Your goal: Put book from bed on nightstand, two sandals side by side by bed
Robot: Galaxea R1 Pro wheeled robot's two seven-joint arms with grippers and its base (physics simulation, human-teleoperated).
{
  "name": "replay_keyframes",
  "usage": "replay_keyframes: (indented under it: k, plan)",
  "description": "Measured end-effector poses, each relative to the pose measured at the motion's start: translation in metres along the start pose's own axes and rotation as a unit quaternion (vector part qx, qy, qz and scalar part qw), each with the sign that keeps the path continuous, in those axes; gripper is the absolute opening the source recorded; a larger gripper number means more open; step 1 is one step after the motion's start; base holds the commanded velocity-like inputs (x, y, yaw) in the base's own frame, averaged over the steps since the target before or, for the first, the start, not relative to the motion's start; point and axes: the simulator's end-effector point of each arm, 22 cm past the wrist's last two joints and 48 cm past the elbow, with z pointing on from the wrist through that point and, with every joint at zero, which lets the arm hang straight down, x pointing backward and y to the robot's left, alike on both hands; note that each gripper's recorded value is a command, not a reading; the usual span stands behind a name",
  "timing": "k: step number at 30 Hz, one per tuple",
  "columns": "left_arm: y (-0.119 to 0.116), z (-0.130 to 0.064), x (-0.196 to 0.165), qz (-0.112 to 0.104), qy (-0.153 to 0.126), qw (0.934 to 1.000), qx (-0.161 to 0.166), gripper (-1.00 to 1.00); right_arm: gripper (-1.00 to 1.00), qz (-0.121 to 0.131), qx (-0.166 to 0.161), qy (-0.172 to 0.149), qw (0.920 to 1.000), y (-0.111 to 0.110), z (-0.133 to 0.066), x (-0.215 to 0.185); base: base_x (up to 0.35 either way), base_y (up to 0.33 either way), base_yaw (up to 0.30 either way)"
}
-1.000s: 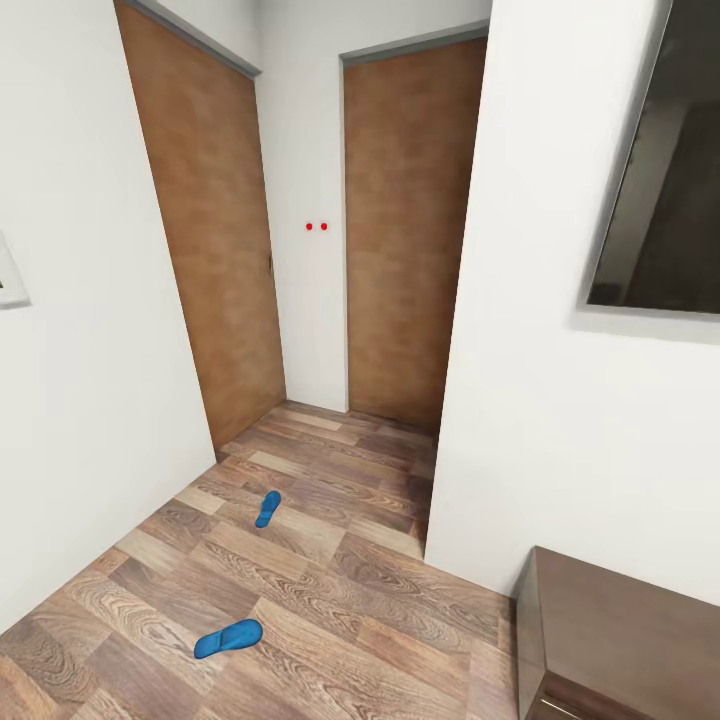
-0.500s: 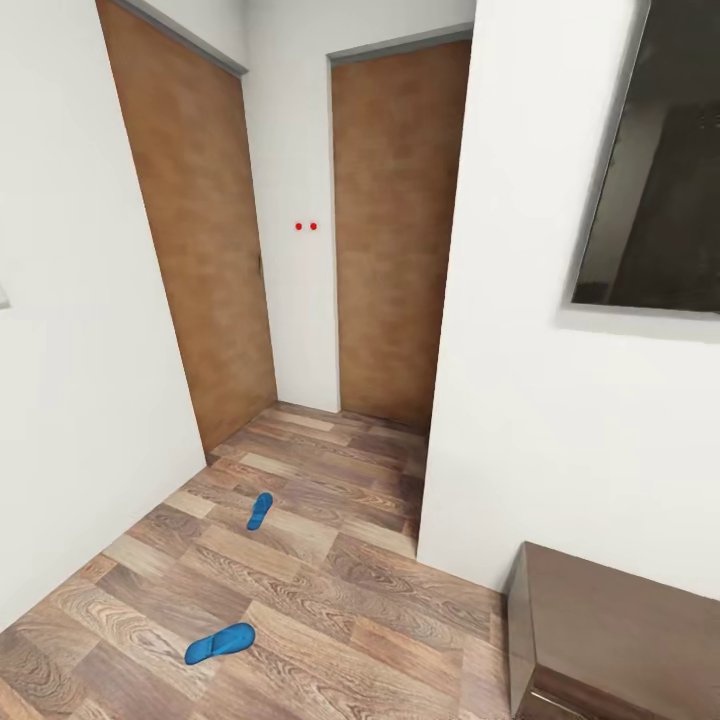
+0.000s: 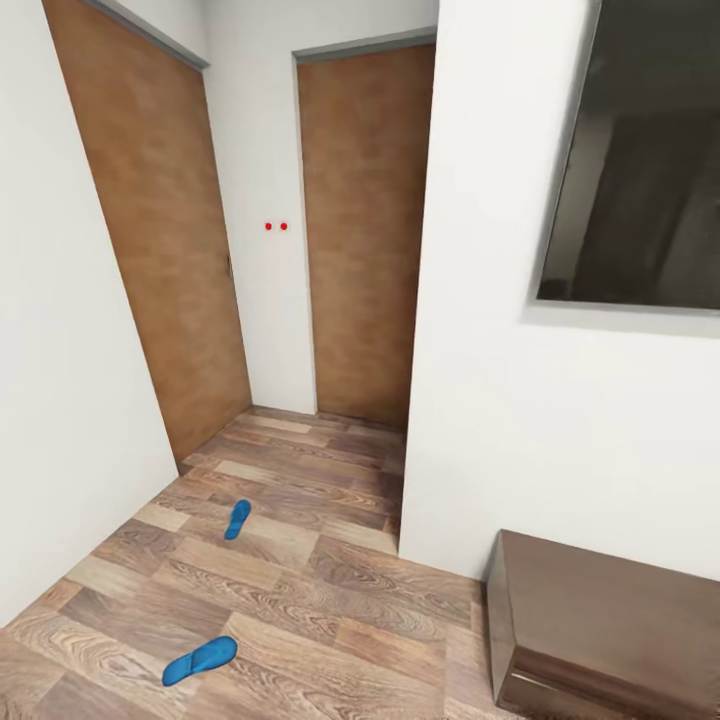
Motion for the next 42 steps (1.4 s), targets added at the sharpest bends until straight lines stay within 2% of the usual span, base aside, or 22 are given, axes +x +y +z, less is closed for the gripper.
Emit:
replay_keyframes:
  k: [22,42]
  plan:
    - [0.0062,-0.0001,0.0000,0.001,0.000,1.0000,-0.004,1.00,1.00,-0.001,-0.001,0.000,1.0000,0.0004,0.0000,0.0000,0.000,0.160,-0.171]
    - [0.0066,-0.0001,0.0000,0.001,0.000,1.0000,-0.004,1.00,1.00,-0.004,-0.002,0.001,1.0000,0.0003,0.0000,0.0007,0.000,0.175,-0.022]
